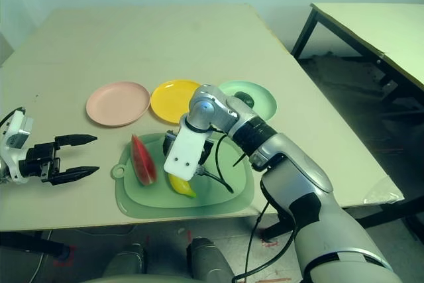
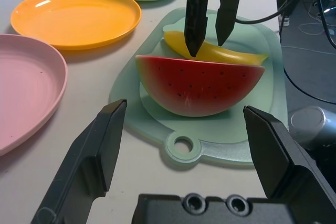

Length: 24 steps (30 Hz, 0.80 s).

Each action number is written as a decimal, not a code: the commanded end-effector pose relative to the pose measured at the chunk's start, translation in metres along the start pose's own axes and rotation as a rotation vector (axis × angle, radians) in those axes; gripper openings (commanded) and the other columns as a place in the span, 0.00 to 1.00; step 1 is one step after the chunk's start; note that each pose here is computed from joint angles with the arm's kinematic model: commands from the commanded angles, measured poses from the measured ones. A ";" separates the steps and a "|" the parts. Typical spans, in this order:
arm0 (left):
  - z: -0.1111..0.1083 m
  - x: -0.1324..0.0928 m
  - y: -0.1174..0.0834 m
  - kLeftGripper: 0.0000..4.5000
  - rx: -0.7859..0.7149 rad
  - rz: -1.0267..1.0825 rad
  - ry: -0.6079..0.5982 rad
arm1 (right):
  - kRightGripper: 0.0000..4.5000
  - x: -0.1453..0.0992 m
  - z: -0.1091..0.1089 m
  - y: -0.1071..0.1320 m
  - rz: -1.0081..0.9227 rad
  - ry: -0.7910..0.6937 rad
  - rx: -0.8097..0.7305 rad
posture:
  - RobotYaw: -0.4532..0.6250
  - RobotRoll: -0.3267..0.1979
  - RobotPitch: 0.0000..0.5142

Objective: Place the fruits into color-matched plates.

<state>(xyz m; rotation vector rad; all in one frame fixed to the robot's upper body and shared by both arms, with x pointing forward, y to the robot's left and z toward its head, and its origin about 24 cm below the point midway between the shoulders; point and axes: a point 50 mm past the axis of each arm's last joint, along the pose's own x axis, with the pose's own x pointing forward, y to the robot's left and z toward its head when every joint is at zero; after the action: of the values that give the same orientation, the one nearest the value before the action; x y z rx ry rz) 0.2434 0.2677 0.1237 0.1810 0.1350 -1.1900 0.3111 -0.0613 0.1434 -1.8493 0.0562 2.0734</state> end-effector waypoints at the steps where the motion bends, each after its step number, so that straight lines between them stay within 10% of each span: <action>1: 0.002 0.001 0.002 1.00 0.006 0.002 -0.007 | 0.99 0.004 -0.001 0.009 0.062 0.007 0.006 | 0.40 0.62 0.13; 24: 0.001 -0.002 0.010 1.00 0.008 0.004 -0.002 | 0.91 0.001 0.009 0.013 0.034 -0.070 0.147 | 0.38 0.62 0.14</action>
<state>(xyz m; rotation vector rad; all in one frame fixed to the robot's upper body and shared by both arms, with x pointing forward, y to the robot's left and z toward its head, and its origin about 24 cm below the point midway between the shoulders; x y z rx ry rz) 0.2532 0.2738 0.1276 0.1749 0.1172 -1.1807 0.2987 -0.0696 0.1421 -1.7029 0.2057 2.1026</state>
